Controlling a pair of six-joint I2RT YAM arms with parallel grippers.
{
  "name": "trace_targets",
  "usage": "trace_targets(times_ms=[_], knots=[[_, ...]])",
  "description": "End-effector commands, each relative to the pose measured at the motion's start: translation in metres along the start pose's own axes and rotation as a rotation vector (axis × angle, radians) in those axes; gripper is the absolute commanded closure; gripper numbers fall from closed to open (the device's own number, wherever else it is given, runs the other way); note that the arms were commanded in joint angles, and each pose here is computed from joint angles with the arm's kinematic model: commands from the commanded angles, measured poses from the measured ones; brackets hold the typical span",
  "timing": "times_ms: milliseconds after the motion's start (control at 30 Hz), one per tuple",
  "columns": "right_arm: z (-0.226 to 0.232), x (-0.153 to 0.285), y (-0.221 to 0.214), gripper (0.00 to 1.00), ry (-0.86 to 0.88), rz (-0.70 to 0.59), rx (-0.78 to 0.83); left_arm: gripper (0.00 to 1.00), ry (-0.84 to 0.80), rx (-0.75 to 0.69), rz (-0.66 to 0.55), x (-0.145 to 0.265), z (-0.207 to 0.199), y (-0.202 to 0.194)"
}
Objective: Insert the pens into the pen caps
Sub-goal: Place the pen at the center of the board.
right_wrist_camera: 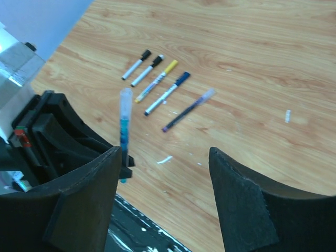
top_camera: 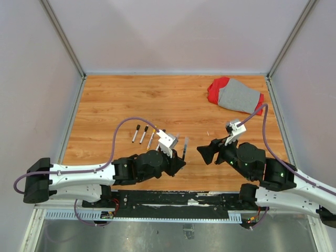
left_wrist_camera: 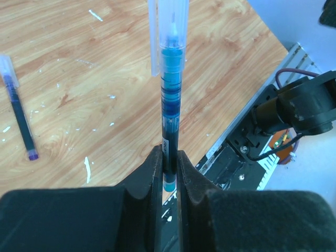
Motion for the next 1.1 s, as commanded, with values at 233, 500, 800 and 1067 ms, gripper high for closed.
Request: trace_targets(times_ms=[233,500,800,1067], knots=[[-0.07,0.012,-0.013,0.29,-0.318,0.222,0.223,0.99,0.16,0.042,0.005,-0.013,0.035,0.002],[-0.091,-0.012,-0.048,0.19,-0.248,0.315,0.005,1.0,0.277,0.027,0.036,-0.02,0.057,0.0],[-0.107,-0.003,-0.072,0.01,-0.287,0.282,-0.135,0.99,0.463,-0.046,0.129,-0.043,0.086,-0.007],[-0.115,0.02,-0.069,0.01,-0.354,0.252,-0.122,0.99,0.626,-0.125,0.27,-0.075,0.122,-0.008]])
Point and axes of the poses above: each gripper's point midway between its finger pads, its own x axis back along the fingers, its own z axis along the line the jaws close on, y = z × x, the point moved 1 cm from there along x, back along the fingers, and after that the axes turned 14 degrees about x, right-handed, at the moved point
